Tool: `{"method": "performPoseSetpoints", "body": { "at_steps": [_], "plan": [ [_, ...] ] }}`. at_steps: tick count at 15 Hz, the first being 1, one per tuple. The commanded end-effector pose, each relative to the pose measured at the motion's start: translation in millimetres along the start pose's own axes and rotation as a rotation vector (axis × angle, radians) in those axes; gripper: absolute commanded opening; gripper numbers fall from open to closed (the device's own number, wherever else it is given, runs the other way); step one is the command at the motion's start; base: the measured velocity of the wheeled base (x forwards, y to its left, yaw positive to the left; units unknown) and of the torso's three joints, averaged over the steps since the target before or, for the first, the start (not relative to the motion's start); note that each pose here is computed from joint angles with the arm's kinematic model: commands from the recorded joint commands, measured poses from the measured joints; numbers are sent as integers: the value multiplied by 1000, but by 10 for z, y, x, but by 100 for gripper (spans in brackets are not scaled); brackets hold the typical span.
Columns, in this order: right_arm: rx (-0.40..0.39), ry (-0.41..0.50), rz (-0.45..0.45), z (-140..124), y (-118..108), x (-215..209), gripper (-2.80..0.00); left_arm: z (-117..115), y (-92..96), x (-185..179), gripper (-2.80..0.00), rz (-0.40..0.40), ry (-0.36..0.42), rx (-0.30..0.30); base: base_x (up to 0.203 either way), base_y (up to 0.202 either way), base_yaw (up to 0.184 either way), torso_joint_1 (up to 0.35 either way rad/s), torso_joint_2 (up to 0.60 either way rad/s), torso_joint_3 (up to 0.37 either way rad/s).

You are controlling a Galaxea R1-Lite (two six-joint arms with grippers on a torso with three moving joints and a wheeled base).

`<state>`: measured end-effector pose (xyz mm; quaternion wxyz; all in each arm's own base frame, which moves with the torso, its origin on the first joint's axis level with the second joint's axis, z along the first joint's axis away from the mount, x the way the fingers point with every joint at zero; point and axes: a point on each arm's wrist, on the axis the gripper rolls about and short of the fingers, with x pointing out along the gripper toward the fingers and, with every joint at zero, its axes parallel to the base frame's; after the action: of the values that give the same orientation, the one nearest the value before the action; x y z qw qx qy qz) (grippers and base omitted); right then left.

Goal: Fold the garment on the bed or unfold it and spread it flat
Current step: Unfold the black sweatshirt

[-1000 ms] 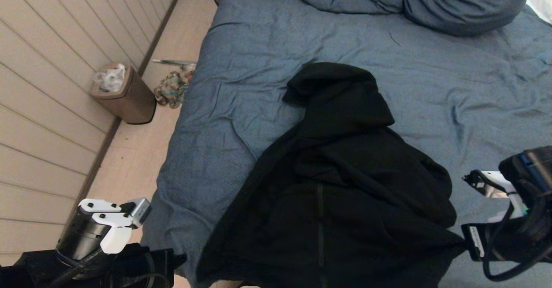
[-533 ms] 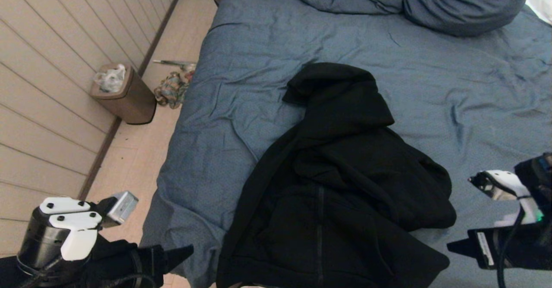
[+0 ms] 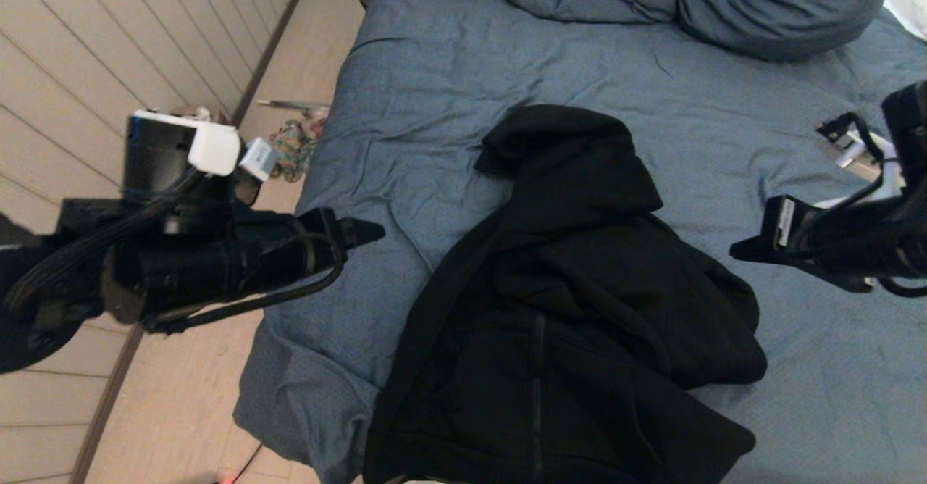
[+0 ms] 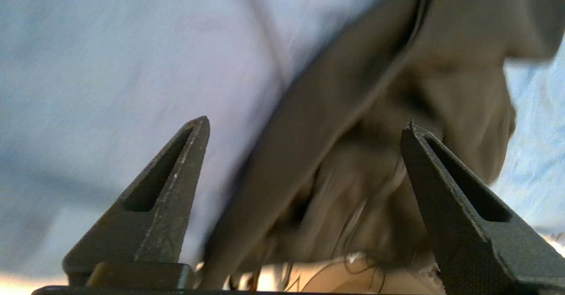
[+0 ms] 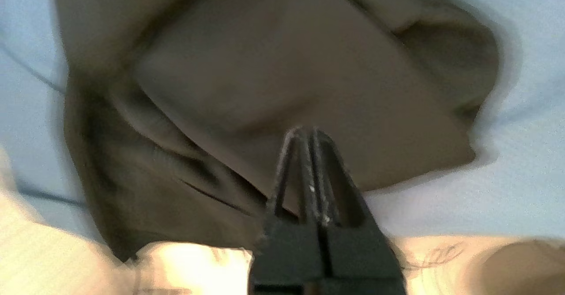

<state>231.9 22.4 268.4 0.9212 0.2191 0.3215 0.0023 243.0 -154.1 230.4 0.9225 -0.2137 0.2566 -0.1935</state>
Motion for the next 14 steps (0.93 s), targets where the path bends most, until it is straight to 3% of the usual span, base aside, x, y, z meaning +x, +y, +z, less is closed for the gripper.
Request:
{"method": "performPoseSetpoints", "body": {
  "at_steps": [1,3,7,9,11,14],
  "plan": [
    [112,87,-7,101,-111,422,-280,30,-91,572,0,25,53,3,0,0,0,0,0,0],
    [214,145,73,145,-244,569,-280,86,-271,934,0,4,61,16,0,0,0,0,0,0],
    [236,102,69,201,-351,508,-280,-42,-626,1551,0,-24,57,70,0,0,0,0,0,0],
    [225,84,86,155,-371,509,-280,-74,-762,1771,0,0,-7,121,0,0,0,0,0,0],
    [226,25,96,178,-452,427,-280,-71,-845,1918,0,65,-100,165,0,0,0,0,0,0],
    [246,34,129,191,-538,407,-280,-53,-1031,1774,0,49,-149,194,0,0,0,0,0,0]
  ]
}}
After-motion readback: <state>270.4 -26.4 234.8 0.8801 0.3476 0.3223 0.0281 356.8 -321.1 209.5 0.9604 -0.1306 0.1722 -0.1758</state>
